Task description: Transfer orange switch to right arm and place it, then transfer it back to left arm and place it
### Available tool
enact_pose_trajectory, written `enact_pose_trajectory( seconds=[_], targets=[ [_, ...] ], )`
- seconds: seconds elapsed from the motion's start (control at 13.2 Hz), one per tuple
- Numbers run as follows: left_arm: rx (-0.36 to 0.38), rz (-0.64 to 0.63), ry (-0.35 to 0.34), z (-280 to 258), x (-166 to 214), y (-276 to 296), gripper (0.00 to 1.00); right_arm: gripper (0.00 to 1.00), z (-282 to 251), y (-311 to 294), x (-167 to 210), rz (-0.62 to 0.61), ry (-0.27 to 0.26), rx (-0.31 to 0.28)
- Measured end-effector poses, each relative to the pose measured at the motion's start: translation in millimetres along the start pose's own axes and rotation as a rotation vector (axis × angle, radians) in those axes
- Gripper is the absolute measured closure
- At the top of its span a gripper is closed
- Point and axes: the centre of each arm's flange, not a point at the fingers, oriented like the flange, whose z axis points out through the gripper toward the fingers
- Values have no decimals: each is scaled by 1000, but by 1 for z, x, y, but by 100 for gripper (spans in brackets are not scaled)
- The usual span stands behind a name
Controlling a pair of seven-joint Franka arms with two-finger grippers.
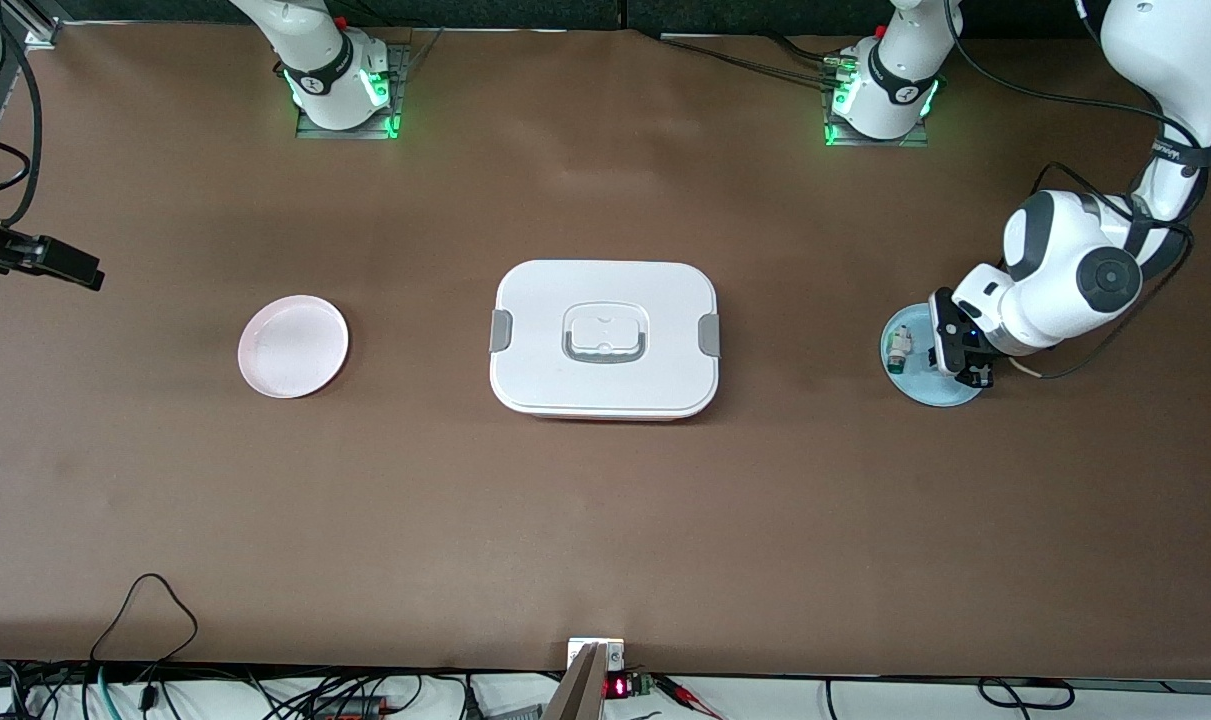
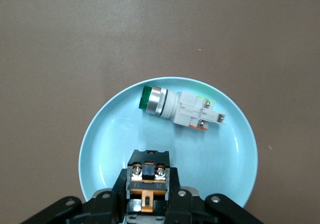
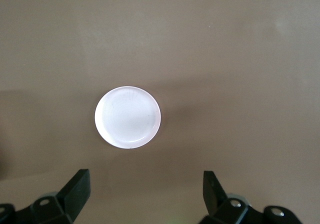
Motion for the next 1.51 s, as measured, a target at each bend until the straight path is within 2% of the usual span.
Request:
enact_pose_trajectory(
  seconds=[0.15,0.45,0.68,0.83,0.98,1.36,1.51],
  targets=[
    [17,-4,5,9,-5,5,66,0,3,1,2,-33,11,-1],
    [36,-20,20,32,-25,7,66,0,21,11,-1,-58,-6,28],
    [27,-24,31,45,-27,9,66,0,30,13,-16,-89,24,39],
    [28,-28,32,46,-27,8,66,0,33,16,-30,-89,19,45],
    [28,-30,29,47,-26,9,51,0,25,18,-36,-90,33,48],
    [47,-111,18,32,-30,3,1,0,16,15,-38,-92,53,77],
    [-9,-202,-33,0,-30,-2,0,0,12,14,-38,-93,63,79]
  ],
)
